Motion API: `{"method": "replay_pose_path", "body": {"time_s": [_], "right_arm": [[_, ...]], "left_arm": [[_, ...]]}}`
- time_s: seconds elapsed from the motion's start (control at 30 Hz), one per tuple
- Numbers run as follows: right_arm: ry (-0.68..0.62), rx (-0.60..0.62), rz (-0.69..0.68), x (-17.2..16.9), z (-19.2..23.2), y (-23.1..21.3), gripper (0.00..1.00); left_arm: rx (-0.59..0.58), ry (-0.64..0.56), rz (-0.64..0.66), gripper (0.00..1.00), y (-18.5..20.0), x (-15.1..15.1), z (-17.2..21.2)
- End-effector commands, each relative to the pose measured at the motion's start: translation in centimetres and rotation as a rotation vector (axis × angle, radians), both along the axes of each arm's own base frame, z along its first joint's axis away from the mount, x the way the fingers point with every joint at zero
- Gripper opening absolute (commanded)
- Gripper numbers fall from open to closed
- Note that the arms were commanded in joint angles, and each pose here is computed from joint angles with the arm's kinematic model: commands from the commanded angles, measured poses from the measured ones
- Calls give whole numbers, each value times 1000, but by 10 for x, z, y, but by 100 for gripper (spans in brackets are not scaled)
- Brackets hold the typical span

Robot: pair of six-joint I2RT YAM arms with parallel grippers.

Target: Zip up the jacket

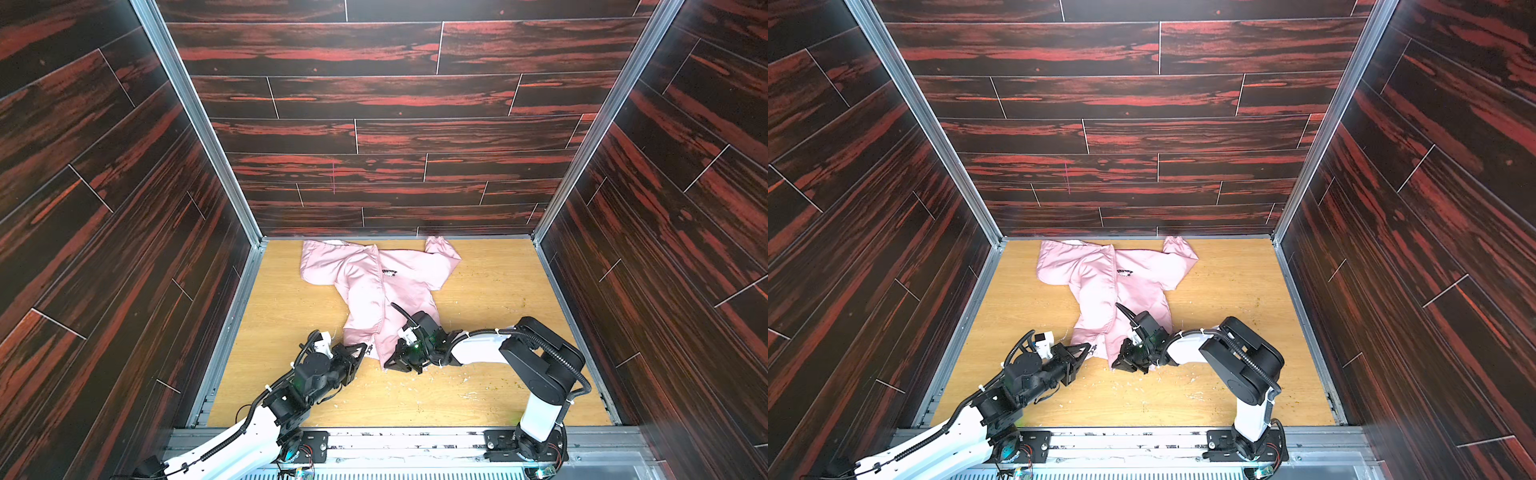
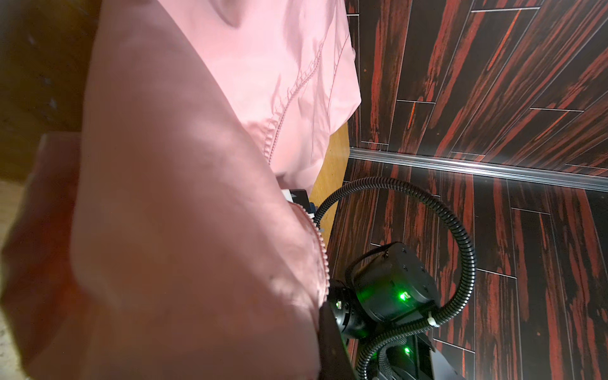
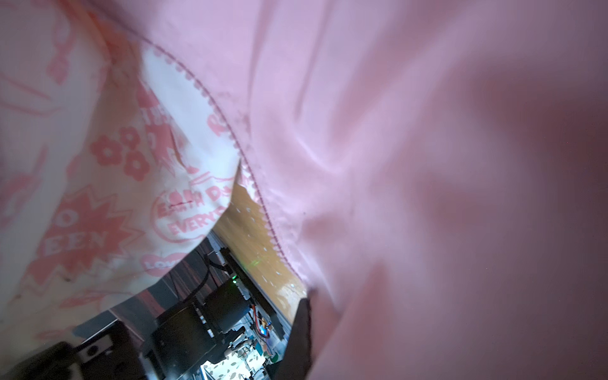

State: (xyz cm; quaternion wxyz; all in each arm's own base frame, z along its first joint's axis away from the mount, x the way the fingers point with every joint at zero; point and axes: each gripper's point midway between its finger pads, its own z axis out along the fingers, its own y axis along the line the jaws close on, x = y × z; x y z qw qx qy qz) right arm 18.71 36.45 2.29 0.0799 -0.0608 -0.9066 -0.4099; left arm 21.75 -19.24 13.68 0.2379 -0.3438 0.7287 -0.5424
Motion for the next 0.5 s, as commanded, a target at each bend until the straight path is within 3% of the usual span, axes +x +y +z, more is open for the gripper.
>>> {"method": "replay_pose_path", "body": {"time_s": [0.0, 0.3, 0.47], "right_arm": [[22, -57, 3, -3, -11, -8, 10], [45, -29, 27, -8, -13, 1, 22], [48, -17, 36, -8, -13, 6, 23]], "left_arm": [[-33, -45, -12, 0, -6, 5, 21], [-31, -41, -16, 0, -7, 5, 20], [-31, -39, -17, 0, -8, 5, 20]]}}
